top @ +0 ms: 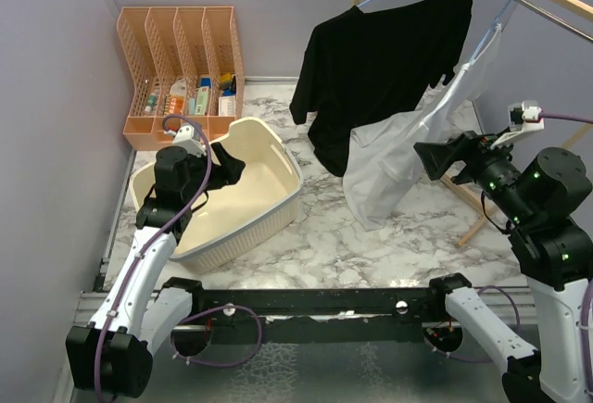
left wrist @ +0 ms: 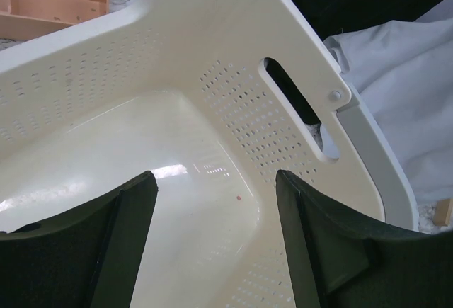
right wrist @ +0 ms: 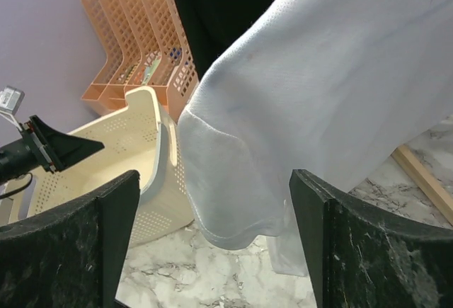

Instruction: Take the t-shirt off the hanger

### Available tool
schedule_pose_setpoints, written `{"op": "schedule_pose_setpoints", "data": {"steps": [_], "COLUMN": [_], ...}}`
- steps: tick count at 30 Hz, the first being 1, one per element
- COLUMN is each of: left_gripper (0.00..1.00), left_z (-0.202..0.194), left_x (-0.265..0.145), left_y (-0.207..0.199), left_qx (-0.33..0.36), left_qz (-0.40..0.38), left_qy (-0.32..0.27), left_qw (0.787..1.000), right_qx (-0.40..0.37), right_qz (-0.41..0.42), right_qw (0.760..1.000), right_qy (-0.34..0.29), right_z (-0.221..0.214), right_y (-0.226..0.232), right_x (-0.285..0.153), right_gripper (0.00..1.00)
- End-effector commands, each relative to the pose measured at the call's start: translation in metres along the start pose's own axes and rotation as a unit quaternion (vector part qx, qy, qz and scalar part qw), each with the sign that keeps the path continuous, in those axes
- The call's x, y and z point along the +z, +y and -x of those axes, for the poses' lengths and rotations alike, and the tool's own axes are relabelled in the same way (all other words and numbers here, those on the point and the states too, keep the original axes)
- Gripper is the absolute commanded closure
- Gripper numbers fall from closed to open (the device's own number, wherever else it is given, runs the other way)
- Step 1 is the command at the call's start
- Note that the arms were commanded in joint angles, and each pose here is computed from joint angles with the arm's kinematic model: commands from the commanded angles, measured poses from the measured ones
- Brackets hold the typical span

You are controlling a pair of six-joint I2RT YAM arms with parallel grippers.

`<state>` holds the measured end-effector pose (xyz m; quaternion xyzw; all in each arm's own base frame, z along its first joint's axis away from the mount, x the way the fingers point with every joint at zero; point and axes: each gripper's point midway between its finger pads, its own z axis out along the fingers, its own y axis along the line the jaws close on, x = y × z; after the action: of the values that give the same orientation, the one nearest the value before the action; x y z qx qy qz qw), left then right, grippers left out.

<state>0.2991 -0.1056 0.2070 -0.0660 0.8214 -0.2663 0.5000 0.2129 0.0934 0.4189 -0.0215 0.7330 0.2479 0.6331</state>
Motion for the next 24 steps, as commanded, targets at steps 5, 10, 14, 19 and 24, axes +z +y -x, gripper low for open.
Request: {"op": "schedule_pose_setpoints", "data": {"steps": [5, 10, 14, 19, 24], "left_gripper": [0.29, 0.29, 0.29, 0.29, 0.29], "left_z": [0.002, 0.002, 0.002, 0.000, 0.000], "left_x": [0.000, 0.000, 0.001, 0.002, 0.001], "left_y": [-0.004, -0.003, -0.003, -0.004, -0.004], "left_qx": [-0.002, -0.003, -0.004, -0.006, -0.007], "left_qz": [-0.013, -0.012, -0.012, -0.014, -0.015], "left_qy": [-0.004, -0.004, -0.004, -0.001, 0.000], "left_qw": [1.000, 1.000, 1.000, 1.000, 1.000], "right_qx": [0.001, -0.005, -0.004, -0.002, 0.014], "right_qz": [0.001, -0.004, -0.014, -0.030, -0.089], "right_qw": [1.000, 1.000, 1.000, 0.999, 0.996], "right_qy": [0.001, -0.001, 0.008, 0.018, 0.022], "right_z": [-0.002, 0.007, 0.014, 0.035, 0.057], "right_y": [-0.001, -0.001, -0.003, -0.006, -0.023], "right_x": [0.003, 0.006, 0.015, 0.039, 0.069], "right_gripper": [0.05, 0.04, 0.05, 0.06, 0.10]}}
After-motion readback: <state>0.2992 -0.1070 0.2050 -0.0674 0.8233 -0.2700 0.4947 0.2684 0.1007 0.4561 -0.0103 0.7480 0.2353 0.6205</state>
